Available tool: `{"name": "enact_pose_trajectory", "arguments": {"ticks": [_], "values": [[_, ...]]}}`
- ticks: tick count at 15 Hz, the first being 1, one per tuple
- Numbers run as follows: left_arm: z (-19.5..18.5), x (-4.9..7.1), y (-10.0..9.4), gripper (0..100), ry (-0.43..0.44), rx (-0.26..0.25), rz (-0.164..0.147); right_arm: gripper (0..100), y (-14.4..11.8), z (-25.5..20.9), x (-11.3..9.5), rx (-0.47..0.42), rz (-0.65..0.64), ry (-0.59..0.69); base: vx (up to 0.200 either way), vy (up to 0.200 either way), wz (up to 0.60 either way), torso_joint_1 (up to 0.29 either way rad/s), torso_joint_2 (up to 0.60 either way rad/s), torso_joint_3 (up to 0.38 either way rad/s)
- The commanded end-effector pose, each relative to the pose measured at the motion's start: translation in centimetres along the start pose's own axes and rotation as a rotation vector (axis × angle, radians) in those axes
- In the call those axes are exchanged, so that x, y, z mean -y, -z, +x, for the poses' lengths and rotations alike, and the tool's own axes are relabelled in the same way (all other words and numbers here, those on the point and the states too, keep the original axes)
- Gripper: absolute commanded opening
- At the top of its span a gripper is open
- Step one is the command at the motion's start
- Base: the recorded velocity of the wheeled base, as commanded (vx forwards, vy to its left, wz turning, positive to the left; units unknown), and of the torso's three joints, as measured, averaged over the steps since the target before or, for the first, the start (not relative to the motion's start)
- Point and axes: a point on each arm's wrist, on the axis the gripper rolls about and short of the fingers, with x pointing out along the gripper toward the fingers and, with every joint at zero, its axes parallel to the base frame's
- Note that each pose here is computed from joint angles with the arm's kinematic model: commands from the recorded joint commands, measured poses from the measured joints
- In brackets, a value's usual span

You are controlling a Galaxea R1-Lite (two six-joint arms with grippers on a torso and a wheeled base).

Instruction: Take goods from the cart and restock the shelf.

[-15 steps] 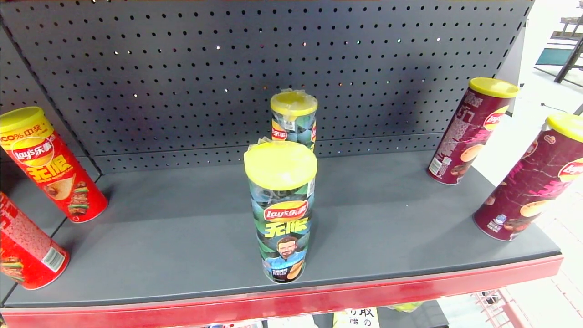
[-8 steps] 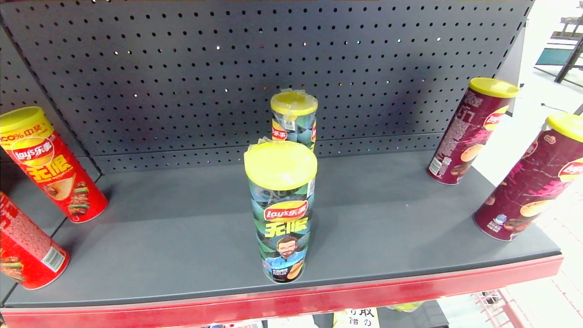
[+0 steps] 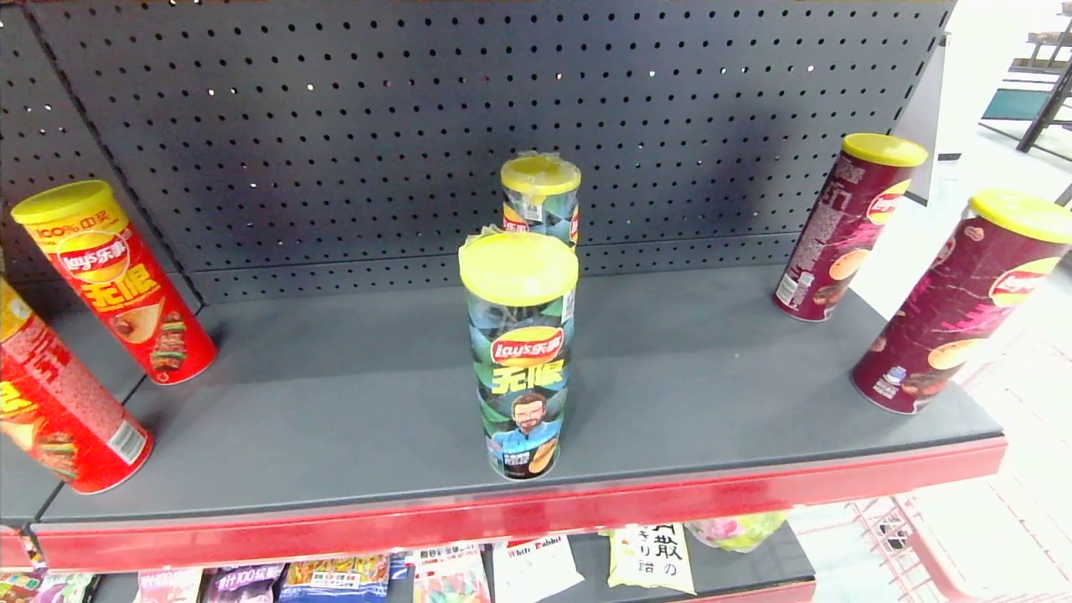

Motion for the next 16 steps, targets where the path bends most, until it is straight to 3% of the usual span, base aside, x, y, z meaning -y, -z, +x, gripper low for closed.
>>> {"name": "enact_pose_trajectory", "arguments": {"ticks": [1,3,6,16], "values": [[0.01,0.0,0.01,100,-0.001,-0.002,-0.001,100,0.0,-0.02,0.0,0.002,-0.002,-0.001,0.0,0.0,0.0,0.0,0.0,0.0],[0.01,0.0,0.01,100,0.0,-0.002,-0.001,100,-0.04,-0.03,0.0,0.004,-0.004,-0.001,0.0,0.0,0.0,0.0,0.0,0.0],[0.01,0.0,0.01,100,0.0,-0.002,-0.001,100,0.0,-0.02,0.0,0.002,0.001,-0.001,0.0,0.0,0.6,0.003,0.0,0.005],[0.01,0.0,0.01,100,-0.001,-0.002,-0.001,100,0.0,-0.02,-0.01,0.002,0.001,-0.004,0.0,0.0,0.0,0.0,0.0,0.0]]}}
